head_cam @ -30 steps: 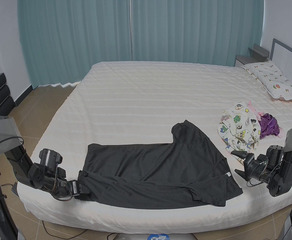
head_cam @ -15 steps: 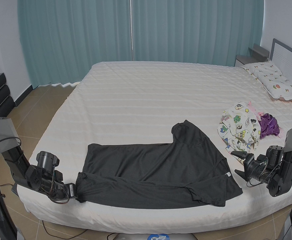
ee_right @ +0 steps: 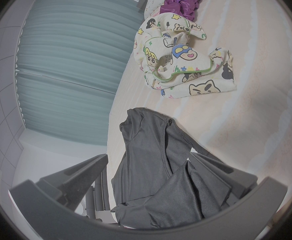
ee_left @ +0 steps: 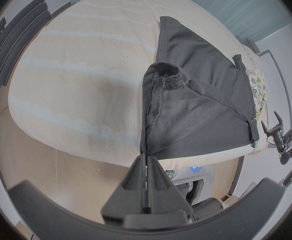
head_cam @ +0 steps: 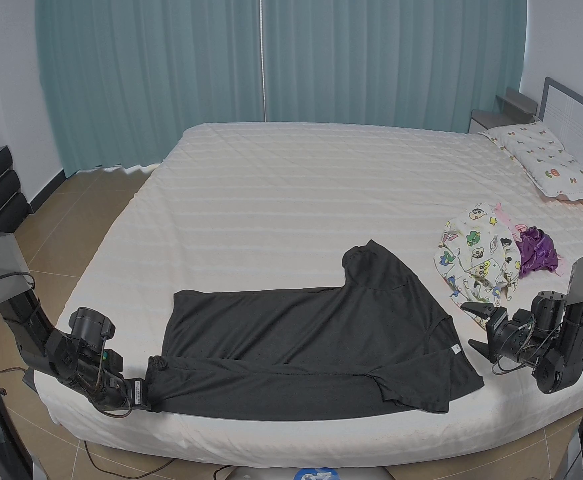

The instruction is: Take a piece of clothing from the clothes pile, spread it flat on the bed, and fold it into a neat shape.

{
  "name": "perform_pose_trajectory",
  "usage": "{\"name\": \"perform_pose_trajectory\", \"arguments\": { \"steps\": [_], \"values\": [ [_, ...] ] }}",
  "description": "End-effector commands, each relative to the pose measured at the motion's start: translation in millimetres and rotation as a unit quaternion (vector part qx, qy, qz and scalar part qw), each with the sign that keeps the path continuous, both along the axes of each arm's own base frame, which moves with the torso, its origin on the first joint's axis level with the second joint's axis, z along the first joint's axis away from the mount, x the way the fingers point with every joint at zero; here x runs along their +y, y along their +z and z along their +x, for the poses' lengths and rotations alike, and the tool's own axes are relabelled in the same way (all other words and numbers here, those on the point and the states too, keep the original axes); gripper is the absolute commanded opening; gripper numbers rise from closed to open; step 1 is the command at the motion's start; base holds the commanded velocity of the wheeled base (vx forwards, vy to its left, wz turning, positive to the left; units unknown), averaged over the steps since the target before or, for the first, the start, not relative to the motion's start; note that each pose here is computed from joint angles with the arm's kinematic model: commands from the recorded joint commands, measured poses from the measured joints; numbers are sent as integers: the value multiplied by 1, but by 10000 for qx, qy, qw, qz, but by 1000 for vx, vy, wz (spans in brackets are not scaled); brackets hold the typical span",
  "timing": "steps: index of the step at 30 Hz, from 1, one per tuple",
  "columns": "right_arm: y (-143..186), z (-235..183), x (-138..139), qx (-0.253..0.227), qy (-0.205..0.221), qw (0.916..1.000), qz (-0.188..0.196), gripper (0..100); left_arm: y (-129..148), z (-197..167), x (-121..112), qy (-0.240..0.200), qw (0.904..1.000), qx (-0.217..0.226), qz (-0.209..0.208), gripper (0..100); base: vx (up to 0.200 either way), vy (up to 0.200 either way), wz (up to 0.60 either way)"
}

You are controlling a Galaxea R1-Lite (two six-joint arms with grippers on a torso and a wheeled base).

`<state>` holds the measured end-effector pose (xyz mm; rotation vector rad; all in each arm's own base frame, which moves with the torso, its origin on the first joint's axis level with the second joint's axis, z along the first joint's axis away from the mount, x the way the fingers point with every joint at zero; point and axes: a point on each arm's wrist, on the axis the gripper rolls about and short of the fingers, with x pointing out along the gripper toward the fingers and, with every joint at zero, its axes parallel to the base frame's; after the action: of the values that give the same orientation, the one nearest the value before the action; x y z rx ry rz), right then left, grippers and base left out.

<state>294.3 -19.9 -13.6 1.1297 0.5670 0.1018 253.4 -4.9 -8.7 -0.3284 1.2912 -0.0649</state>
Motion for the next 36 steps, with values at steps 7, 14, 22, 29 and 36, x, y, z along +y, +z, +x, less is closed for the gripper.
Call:
{"name": "perform_pose_trajectory", "arguments": {
  "steps": [7, 14, 22, 29, 36],
  "values": [
    [2, 0, 0, -78, 3, 10000, -7, 100, 2, 1, 0, 45, 10000, 10, -27, 100, 0, 0, 0],
    [2, 0, 0, -78, 3, 10000, -7, 100, 11, 8, 4, 200, 9994, -245, -165, 100, 0, 0, 0],
    [1, -1, 0, -56, 3, 10000, -5, 100, 12, 15, 3, 478, 9980, -247, -334, 100, 0, 0, 0],
    [1, -1, 0, -48, 3, 10000, -4, 100, 12, 16, 4, 507, 9979, -226, -341, 100, 0, 0, 0],
    [1, -1, 0, -56, 3, 10000, -5, 100, 12, 16, 8, 574, 9975, -248, -342, 100, 0, 114, 0]
  ]
}}
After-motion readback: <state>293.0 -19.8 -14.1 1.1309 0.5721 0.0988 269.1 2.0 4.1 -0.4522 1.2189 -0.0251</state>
